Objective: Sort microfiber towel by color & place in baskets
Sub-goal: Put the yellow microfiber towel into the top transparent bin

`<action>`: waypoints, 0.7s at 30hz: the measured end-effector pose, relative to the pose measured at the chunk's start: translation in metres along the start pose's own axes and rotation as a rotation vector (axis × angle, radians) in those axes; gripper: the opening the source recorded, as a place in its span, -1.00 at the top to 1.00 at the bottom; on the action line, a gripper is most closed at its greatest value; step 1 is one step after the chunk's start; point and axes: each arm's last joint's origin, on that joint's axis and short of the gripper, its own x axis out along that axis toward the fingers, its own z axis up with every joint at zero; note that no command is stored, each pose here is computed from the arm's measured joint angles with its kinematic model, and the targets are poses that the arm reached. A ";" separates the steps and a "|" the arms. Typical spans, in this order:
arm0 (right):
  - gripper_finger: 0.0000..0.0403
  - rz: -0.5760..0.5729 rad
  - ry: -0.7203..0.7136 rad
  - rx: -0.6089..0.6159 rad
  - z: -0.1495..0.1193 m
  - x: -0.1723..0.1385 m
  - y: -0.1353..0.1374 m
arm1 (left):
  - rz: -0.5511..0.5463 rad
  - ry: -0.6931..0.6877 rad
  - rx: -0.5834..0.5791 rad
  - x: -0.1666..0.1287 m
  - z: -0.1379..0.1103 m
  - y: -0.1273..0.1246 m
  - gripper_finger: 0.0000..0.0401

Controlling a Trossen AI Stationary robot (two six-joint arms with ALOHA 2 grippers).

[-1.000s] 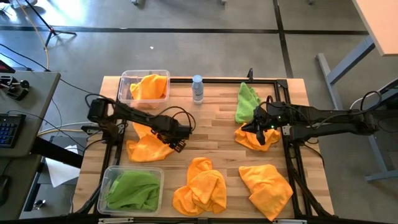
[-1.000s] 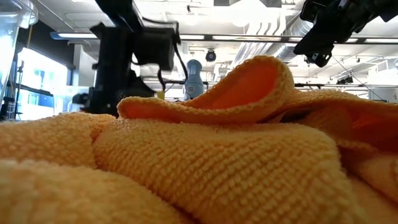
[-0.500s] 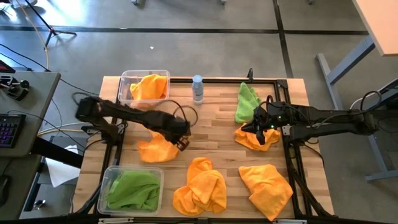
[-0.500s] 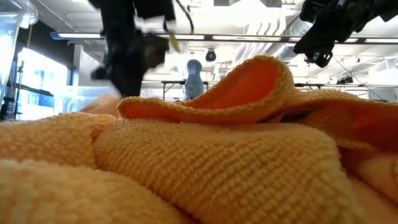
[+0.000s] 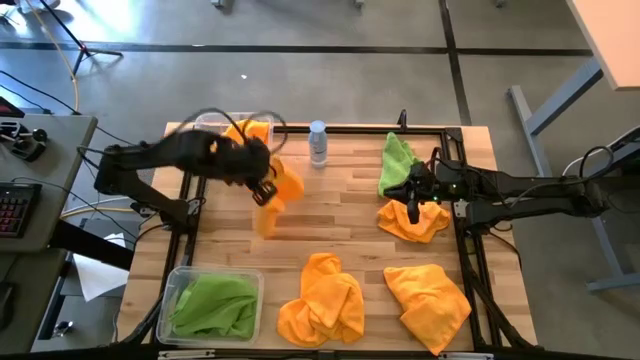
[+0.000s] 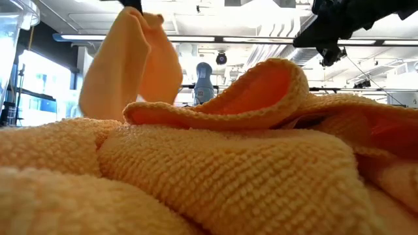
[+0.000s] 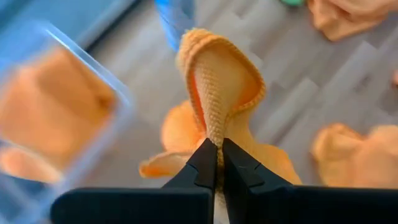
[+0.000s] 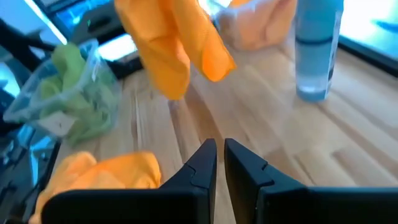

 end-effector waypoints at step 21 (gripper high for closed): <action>0.86 -0.201 0.018 0.204 -0.007 0.033 -0.007 | 0.427 -0.082 0.257 -0.062 0.058 0.146 1.00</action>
